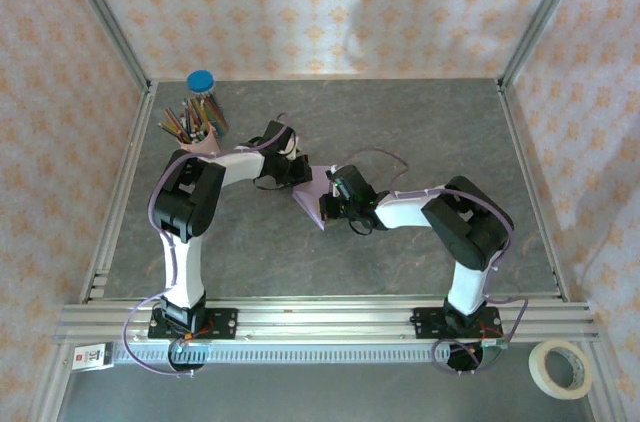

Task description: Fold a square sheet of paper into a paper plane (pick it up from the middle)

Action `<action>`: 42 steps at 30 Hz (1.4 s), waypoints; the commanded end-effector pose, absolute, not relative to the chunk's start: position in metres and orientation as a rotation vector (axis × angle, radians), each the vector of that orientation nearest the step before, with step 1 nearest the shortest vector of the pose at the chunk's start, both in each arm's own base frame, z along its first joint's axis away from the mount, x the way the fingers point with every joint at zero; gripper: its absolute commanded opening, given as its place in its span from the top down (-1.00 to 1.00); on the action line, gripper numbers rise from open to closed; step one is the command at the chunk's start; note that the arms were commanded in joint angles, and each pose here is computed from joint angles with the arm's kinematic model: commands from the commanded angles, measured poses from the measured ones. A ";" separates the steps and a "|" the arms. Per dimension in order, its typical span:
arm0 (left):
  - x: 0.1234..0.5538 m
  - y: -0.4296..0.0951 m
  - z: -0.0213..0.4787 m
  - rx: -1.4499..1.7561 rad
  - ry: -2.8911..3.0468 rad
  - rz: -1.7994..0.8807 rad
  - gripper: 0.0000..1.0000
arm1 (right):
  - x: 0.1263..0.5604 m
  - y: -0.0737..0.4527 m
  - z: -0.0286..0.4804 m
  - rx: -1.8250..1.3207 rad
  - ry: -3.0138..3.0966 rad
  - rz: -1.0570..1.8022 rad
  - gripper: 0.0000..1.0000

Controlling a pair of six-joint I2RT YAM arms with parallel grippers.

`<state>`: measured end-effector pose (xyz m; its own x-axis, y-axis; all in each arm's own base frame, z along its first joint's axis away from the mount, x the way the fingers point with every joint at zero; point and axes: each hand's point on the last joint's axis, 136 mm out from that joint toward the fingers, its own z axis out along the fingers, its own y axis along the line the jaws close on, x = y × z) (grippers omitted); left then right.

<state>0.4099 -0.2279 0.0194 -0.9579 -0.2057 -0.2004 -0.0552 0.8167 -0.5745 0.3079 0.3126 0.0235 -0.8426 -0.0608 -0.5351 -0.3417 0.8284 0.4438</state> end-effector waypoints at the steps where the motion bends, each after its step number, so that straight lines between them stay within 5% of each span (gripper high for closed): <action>1: 0.393 -0.209 -0.017 -0.228 2.876 -0.688 0.89 | 0.308 0.308 0.028 -0.279 2.516 0.722 1.00; 42: 0.381 -0.205 -0.034 -0.197 2.943 -0.582 0.92 | 0.315 0.305 0.022 -0.289 2.511 0.662 1.00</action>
<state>0.4094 -0.2296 0.0176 -0.9623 -0.1724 -0.2105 -0.0339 0.8436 -0.5359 0.3058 0.3079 0.0238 -0.8495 -0.0678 -0.5232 -0.3304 0.8416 0.4273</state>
